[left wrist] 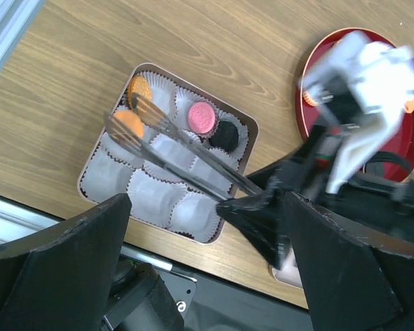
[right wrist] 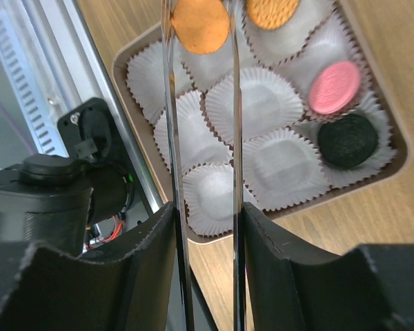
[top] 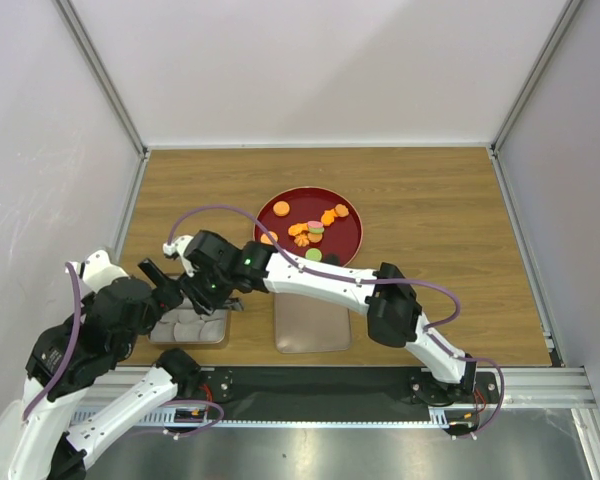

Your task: Pack the cookies

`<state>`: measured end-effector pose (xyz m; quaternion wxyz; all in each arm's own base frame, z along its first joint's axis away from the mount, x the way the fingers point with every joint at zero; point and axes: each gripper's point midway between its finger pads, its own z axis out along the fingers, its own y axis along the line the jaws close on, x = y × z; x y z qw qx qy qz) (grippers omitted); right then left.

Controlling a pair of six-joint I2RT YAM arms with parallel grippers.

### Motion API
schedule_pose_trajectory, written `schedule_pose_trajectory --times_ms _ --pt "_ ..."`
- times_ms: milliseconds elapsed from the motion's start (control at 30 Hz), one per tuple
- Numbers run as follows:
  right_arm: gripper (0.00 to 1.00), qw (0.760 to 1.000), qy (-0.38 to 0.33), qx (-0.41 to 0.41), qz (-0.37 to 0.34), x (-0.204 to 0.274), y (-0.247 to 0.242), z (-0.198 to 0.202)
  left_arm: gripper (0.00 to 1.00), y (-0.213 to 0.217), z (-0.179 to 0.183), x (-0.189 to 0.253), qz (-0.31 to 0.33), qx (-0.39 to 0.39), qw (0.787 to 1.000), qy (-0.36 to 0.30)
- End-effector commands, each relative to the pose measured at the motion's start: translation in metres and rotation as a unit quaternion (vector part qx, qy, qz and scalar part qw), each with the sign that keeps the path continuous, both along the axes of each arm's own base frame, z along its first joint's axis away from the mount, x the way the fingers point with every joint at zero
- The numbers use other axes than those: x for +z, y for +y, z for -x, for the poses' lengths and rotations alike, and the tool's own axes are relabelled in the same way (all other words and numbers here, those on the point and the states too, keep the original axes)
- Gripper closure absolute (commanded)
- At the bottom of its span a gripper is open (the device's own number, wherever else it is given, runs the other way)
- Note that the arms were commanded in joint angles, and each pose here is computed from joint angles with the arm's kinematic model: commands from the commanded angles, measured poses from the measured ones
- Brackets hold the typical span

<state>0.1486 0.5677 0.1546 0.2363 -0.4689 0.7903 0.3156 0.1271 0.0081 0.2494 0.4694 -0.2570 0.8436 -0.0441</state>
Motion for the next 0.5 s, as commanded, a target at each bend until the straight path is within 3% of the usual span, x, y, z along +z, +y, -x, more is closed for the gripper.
schedule_pose_trajectory --times_ms 0,467 --pt "0.54 0.999 0.000 0.032 -0.013 -0.0053 0.0152 0.0234 0.00 0.0039 0.0080 -0.0087 -0.006 0.002 1.000 0.021" --pt "0.49 1.000 -0.019 0.021 -0.002 -0.0099 0.0168 0.0197 0.00 0.0053 0.0105 -0.0081 0.004 0.003 1.000 0.012"
